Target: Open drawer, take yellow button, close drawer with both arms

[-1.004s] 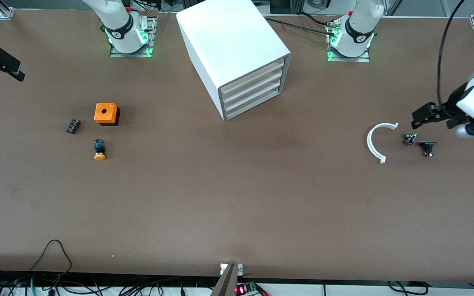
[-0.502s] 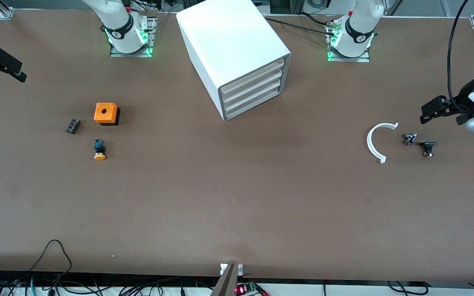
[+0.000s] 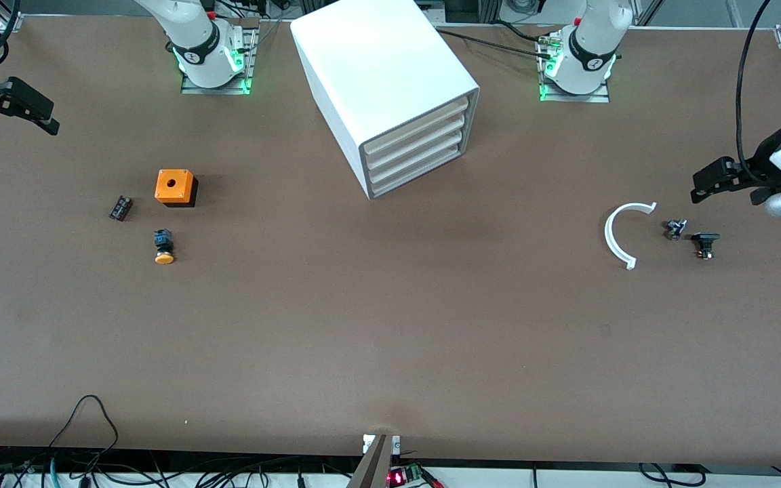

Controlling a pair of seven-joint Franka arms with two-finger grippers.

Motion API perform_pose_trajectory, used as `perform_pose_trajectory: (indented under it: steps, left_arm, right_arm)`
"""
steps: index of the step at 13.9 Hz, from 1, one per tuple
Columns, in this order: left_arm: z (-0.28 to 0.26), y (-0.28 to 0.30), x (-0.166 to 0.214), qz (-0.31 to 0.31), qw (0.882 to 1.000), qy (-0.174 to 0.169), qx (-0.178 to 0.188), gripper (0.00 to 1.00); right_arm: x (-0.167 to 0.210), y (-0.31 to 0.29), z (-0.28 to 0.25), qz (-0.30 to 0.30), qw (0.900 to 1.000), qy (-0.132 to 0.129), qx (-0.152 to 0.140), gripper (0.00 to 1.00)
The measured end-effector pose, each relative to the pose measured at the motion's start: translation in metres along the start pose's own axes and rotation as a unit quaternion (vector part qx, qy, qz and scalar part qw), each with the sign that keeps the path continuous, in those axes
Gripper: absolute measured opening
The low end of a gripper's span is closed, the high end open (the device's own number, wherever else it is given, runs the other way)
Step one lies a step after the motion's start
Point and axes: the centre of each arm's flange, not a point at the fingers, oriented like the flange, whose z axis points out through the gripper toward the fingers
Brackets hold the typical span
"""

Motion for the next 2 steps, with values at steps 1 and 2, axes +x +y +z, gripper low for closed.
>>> perform_pose_trajectory:
  steps: [1, 2]
  left_arm:
    - [-0.0006, 0.0008, -0.0003, 0.001, 1.0, -0.001, 0.0, 1.0]
    - [-0.0011, 0.0015, -0.0009, 0.001, 1.0, -0.002, 0.0, 1.0]
  right_arm:
    - [-0.0001, 0.0008, 0.0004, 0.001, 1.0, -0.001, 0.0, 1.0]
    - [0.0, 0.0017, 0.0007, 0.002, 1.0, -0.002, 0.0, 1.0]
